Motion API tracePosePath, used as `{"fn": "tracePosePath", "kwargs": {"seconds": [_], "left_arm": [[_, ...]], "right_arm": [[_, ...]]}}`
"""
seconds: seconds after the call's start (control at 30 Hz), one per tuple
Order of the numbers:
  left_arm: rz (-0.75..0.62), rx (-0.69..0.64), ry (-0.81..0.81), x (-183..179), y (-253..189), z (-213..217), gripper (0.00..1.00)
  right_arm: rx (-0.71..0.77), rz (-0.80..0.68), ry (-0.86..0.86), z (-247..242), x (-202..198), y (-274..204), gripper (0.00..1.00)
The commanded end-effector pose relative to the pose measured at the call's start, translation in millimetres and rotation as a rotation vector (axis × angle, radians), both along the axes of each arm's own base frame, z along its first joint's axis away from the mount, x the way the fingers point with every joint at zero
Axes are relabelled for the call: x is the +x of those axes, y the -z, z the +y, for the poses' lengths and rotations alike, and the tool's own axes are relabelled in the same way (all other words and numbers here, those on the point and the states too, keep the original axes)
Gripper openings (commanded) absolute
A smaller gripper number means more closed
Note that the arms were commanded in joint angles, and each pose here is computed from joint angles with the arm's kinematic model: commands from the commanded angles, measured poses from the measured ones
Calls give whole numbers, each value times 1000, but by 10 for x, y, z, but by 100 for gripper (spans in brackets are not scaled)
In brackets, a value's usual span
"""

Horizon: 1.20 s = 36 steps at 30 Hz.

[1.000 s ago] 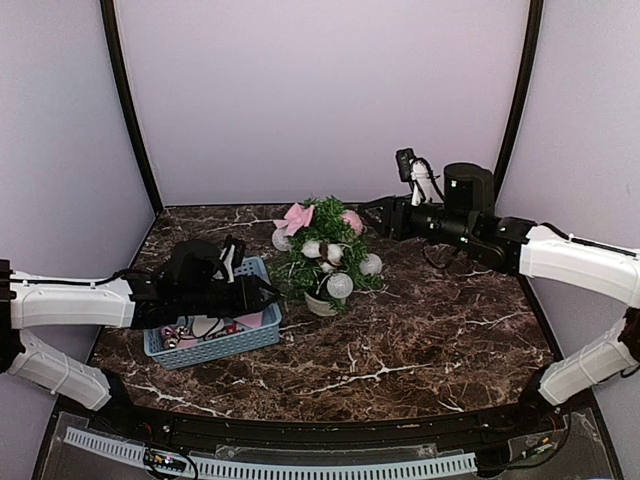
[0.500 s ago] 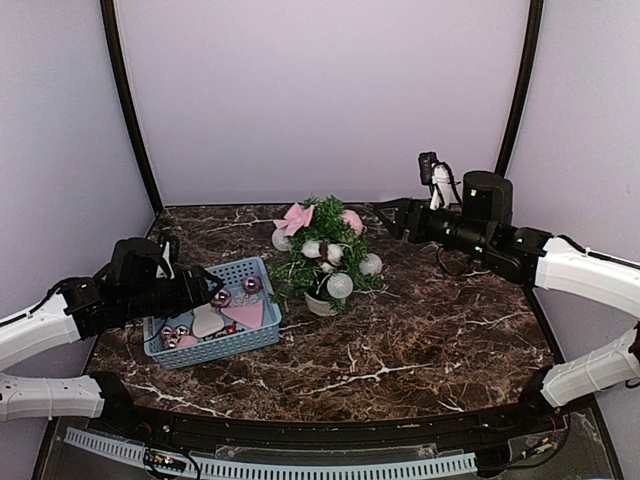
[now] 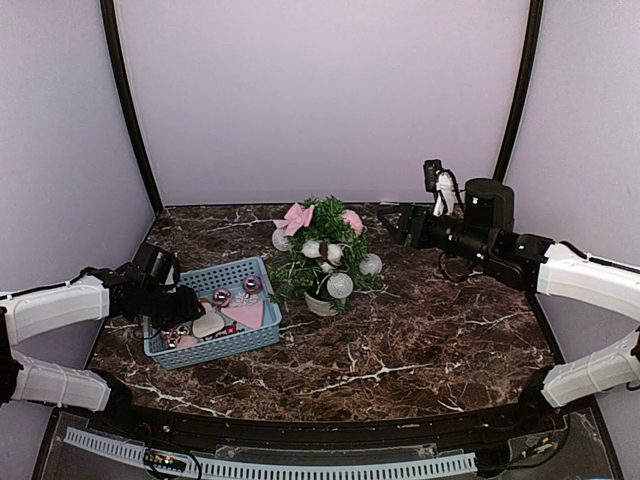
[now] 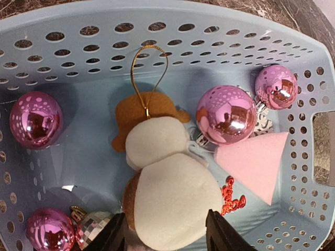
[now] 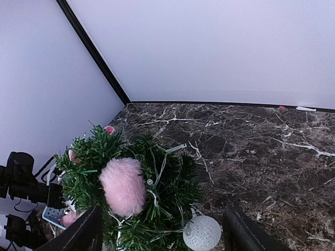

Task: Decorate the small christmas tree
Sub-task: Pick up the ornament ball from the bin.

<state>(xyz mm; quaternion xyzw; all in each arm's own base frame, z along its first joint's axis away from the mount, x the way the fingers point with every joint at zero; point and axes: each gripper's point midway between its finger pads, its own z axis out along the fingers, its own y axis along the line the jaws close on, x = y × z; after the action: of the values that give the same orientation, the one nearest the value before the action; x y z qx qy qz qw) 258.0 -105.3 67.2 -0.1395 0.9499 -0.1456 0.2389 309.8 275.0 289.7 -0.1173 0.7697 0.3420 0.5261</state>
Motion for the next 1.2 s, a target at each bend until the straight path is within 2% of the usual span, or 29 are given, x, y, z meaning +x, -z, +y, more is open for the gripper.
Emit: {"fn": "tracePosePath", "kwargs": {"seconds": [0.0, 0.2, 0.37, 0.5, 0.7, 1.03, 1.07, 1.13, 1.17], "left_arm": [[5, 29, 34, 0, -72, 18, 50], [89, 6, 36, -294, -77, 51, 41], [185, -49, 68, -521, -67, -27, 40], [238, -31, 44, -598, -19, 18, 39], [335, -10, 26, -693, 200, 42, 42], [380, 26, 31, -697, 384, 58, 47], [379, 27, 29, -698, 386, 61, 46], [367, 35, 26, -683, 353, 67, 30], [358, 35, 23, -687, 318, 72, 26]], "right_arm": [[22, -9, 34, -74, 15, -38, 78], [16, 10, 45, -82, 32, 59, 79], [22, 26, 40, -51, 46, 139, 79], [32, 30, 39, -55, 31, 154, 79], [23, 19, 56, -127, 0, 151, 79], [33, 2, 74, -221, -47, 122, 80], [34, 3, 78, -234, -48, 129, 80], [38, 3, 84, -253, -55, 129, 80], [40, 3, 88, -267, -54, 129, 80]]}}
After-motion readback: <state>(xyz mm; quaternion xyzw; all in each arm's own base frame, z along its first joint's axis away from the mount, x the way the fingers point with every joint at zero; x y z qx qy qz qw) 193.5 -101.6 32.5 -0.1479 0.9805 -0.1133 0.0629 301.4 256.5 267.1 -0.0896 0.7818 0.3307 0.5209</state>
